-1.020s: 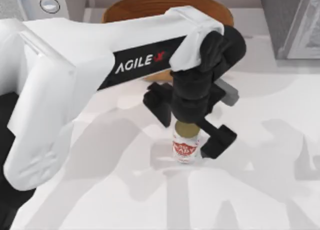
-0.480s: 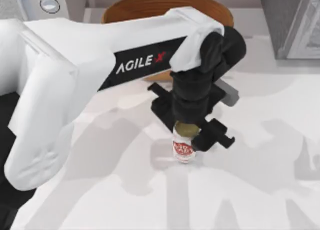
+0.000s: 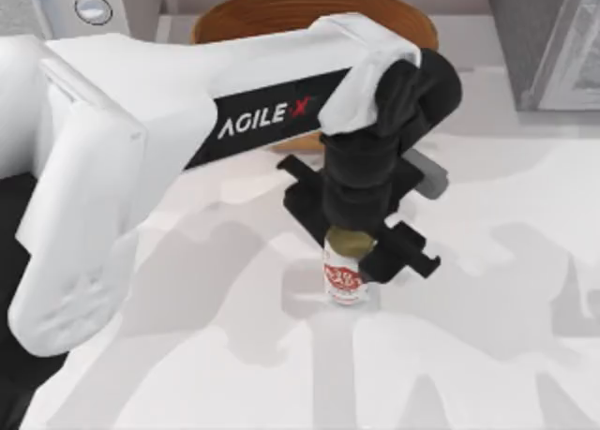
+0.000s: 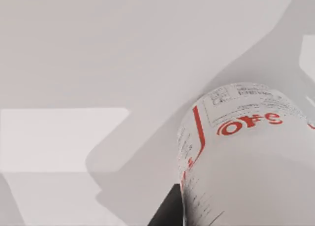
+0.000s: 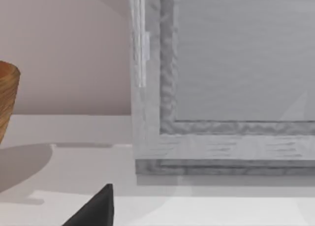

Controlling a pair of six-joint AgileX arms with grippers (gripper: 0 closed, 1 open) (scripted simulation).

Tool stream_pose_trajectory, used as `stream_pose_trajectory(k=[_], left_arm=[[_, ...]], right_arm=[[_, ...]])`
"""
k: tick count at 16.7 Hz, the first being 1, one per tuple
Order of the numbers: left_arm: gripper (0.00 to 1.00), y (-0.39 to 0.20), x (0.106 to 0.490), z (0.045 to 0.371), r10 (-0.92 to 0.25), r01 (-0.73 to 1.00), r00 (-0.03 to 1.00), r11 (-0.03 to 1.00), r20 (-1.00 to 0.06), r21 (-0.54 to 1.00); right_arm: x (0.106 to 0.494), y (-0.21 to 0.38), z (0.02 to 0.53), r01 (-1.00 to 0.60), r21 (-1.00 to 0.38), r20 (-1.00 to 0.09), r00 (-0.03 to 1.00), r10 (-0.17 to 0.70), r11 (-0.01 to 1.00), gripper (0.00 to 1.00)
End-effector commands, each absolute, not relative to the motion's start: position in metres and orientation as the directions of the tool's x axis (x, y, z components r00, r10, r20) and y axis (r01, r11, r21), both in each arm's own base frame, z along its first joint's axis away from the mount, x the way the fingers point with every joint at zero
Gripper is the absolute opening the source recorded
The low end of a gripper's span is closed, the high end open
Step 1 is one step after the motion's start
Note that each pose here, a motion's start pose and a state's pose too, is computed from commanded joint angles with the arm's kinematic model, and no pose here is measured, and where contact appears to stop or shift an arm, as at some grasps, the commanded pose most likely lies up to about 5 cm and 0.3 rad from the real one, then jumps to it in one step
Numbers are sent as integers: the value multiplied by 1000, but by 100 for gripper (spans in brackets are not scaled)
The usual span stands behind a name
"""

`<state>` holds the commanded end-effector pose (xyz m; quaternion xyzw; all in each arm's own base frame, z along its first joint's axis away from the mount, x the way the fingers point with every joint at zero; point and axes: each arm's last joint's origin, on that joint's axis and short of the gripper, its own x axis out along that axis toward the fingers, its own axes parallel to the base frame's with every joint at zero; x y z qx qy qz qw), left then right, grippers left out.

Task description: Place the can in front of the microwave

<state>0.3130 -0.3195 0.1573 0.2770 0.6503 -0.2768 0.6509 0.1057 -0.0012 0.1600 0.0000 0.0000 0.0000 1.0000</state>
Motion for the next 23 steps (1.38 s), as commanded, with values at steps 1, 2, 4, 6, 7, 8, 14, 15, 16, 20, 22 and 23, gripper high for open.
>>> stream_pose_trajectory(k=[1, 2, 4, 6, 7, 8, 14, 15, 16, 20, 22, 23], left_arm=[[0, -319, 313, 157, 0, 721, 1, 693, -1000, 1], [0, -319, 313, 157, 0, 721, 1, 693, -1000, 1], [0, -319, 313, 157, 0, 721, 1, 693, -1000, 1], [0, -319, 313, 158, -1, 721, 1, 693, -1000, 0], [0, -320, 313, 159, -2, 723, 2, 691, -1000, 0], [0, -321, 312, 163, -3, 728, 2, 686, -1000, 0], [0, -319, 313, 198, -1, 721, 1, 693, -1000, 0], [0, -319, 313, 198, -1, 721, 1, 693, -1000, 0], [0, -319, 313, 198, -1, 721, 1, 693, -1000, 0], [0, -313, 312, 206, -8, 731, -7, 683, -1000, -11], [0, -299, 313, 223, -25, 734, -14, 679, -1000, -27], [0, -287, 316, 232, -33, 727, -18, 685, -999, -36]], right_arm=[[106, -1, 160, 0, 0, 0, 1000, 0, 1000, 100], [106, -1, 160, 0, 0, 0, 1000, 0, 1000, 100], [106, -1, 160, 0, 0, 0, 1000, 0, 1000, 100], [106, -1, 160, 0, 0, 0, 1000, 0, 1000, 100], [106, -1, 160, 0, 0, 0, 1000, 0, 1000, 100], [106, -1, 160, 0, 0, 0, 1000, 0, 1000, 100], [106, -1, 160, 0, 0, 0, 1000, 0, 1000, 100], [106, -1, 160, 0, 0, 0, 1000, 0, 1000, 100], [106, -1, 160, 0, 0, 0, 1000, 0, 1000, 100], [106, -1, 160, 0, 0, 0, 1000, 0, 1000, 100], [106, -1, 160, 0, 0, 0, 1000, 0, 1000, 100], [106, -1, 160, 0, 0, 0, 1000, 0, 1000, 100]])
